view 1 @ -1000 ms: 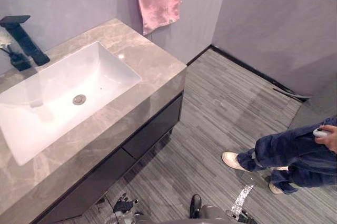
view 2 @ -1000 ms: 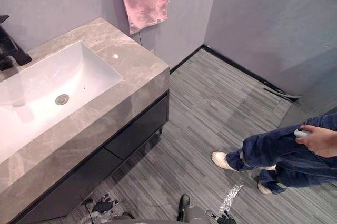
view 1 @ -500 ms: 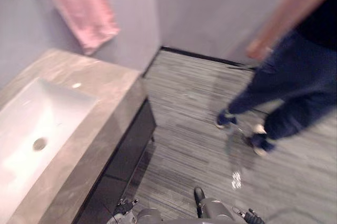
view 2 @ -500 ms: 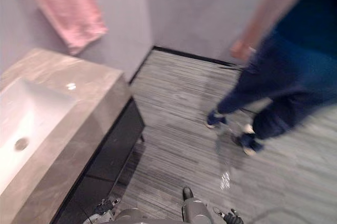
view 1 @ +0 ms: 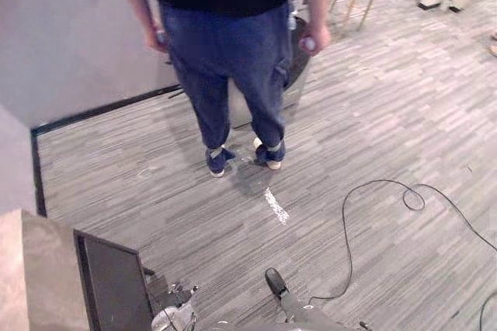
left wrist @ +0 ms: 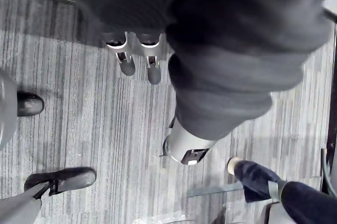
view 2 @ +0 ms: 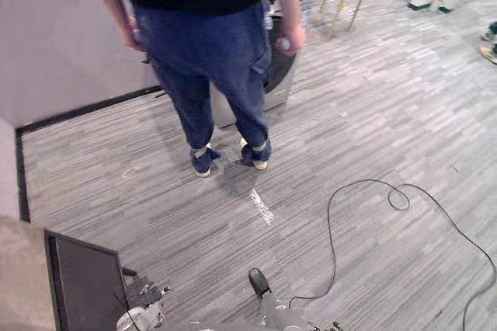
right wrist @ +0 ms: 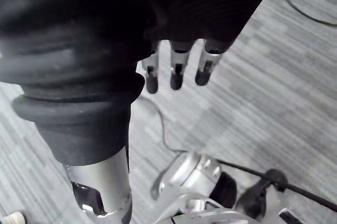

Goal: Organize washtable

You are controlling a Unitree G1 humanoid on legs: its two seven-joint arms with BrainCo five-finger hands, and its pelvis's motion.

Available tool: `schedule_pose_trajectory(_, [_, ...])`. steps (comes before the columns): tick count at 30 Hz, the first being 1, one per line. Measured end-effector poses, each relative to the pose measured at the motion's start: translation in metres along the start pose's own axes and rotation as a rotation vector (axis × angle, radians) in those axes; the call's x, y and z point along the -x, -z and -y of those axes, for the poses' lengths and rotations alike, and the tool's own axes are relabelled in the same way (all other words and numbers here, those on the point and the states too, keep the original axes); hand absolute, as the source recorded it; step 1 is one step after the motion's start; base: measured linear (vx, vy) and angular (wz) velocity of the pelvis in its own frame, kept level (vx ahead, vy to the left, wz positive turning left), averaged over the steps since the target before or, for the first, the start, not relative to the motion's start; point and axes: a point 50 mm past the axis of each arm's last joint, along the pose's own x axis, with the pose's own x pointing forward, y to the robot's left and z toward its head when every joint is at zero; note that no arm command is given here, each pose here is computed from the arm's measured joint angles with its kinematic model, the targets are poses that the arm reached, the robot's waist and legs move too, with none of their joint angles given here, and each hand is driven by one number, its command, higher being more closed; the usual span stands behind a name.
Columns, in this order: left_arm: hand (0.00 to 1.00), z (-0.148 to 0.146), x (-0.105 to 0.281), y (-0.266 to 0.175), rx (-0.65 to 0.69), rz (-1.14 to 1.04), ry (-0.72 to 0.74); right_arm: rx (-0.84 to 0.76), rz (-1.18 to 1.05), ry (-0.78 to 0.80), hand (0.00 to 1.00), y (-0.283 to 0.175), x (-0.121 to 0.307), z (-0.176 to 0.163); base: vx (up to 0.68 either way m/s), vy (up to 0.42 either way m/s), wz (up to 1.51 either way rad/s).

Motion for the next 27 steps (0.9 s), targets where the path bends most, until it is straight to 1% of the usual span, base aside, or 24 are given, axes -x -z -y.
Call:
schedule_pose_trajectory(6, [0.0, 0.003, 0.0, 0.002, -0.001, -0.006, -0.001, 0.0, 0.065, -0.022, 0.0, -0.021, -0.003, -0.009, -0.02, 0.049, -0.8])
schedule_pose_trajectory(8, [0.0, 0.0, 0.0, 0.001, -0.014, 0.0, -0.008, -0.007, 0.114, -0.043, 0.0, -0.035, -0.004, -0.018, -0.13, -0.029, -1.99])
schedule_pose_trajectory(10, [0.0, -0.002, 0.003, 0.01, -0.004, -0.022, -0.024, 0.0, 0.121, -0.04, 0.0, -0.039, -0.005, -0.016, -0.11, -0.029, -2.08])
schedule_pose_trajectory(13, [0.0, -0.01, 0.008, 0.023, 0.016, -0.052, -0.05, 0.019, 0.085, -0.022, 0.0, -0.025, -0.003, -0.008, 0.09, 0.042, -1.65])
schedule_pose_trajectory(14, [0.0, -0.015, 0.008, 0.017, 0.03, -0.026, -0.065, 0.044, 0.082, -0.033, 0.0, -0.025, -0.003, -0.012, 0.11, -0.023, -1.87])
schedule_pose_trajectory(15, [0.0, -0.02, 0.007, 0.012, 0.026, -0.014, -0.079, 0.067, 0.089, -0.069, 0.0, -0.029, -0.004, -0.024, 0.04, -0.03, -2.5])
schedule_pose_trajectory(16, [0.0, -0.022, 0.007, 0.011, 0.022, -0.006, -0.081, 0.071, 0.108, -0.085, 0.0, -0.04, -0.006, -0.028, 0.03, -0.033, -2.25])
schedule_pose_trajectory(19, [0.0, -0.006, 0.006, 0.015, 0.002, -0.021, -0.034, 0.078, 0.134, -0.07, 0.0, -0.048, -0.007, -0.019, 0.17, 0.059, -1.73])
schedule_pose_trajectory(23, [0.0, -0.005, 0.006, 0.018, 0.006, -0.032, -0.029, 0.052, 0.11, -0.064, 0.0, -0.034, -0.004, -0.017, 0.08, 0.023, -0.62])
schedule_pose_trajectory(27, [0.0, -0.002, 0.006, 0.018, 0.006, -0.034, -0.019, -0.032, 0.067, -0.044, 0.0, -0.016, -0.002, -0.014, 0.04, -0.069, -0.09])
